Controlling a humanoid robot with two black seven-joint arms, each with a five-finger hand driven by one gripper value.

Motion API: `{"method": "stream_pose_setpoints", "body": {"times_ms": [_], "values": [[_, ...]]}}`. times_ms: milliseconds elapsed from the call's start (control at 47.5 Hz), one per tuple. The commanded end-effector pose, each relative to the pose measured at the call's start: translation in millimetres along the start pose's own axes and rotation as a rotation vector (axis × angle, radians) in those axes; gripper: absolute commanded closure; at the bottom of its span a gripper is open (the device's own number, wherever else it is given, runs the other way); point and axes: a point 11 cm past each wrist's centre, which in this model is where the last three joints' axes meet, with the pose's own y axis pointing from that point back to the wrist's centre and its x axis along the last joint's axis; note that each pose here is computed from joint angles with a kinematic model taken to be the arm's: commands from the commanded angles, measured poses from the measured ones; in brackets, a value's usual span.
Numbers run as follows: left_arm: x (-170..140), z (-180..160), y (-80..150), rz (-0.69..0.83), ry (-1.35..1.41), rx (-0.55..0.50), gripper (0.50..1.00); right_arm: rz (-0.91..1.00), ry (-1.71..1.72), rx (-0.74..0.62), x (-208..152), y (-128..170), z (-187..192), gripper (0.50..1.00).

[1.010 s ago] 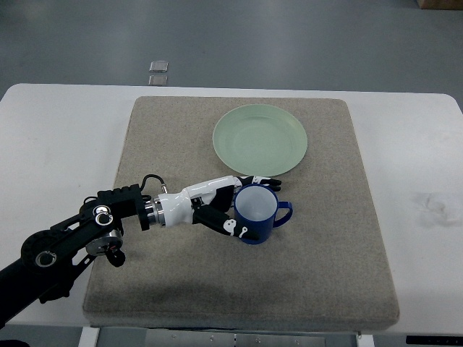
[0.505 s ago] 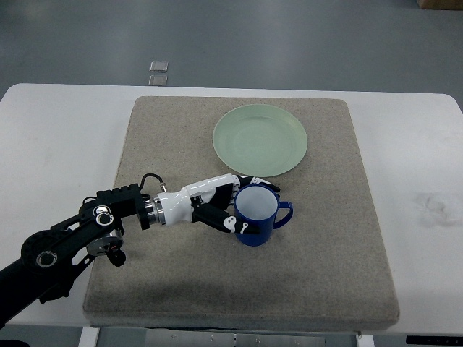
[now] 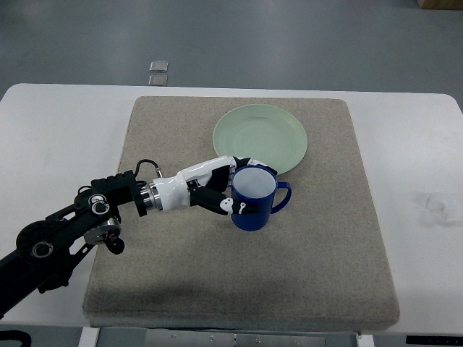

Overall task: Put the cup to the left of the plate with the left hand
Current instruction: 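Lift the blue mug with the left hand over the plate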

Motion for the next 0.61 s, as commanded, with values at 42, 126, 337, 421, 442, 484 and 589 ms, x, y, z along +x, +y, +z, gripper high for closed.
{"method": "stream_pose_setpoints", "body": {"times_ms": [42,126,337,421,442,484,589], "values": [[15,16,1,0.034,-0.025,-0.033,0.902,-0.001,0.000,0.000,0,0,0,0.568],[27,27,5,0.068,-0.039,-0.060,0.907,-0.001,0.000,0.000,0,0,0,0.568],[63,57,24,0.159,-0.085,-0.110,0.994,-0.001,0.000,0.000,0,0,0,0.568],[76,65,36,0.197,-0.102,-0.119,1.000,-0.001,0.000,0.000,0,0,0,0.568],[79,66,39,0.207,-0.105,-0.119,1.000,0.000,-0.001,0.000,0,0,0,0.568],[85,70,45,0.226,-0.112,-0.124,1.000,0.001,0.000,0.000,0,0,0,0.568],[99,78,59,0.274,-0.114,-0.143,1.000,-0.001,0.000,0.000,0,0,0,0.568]]}}
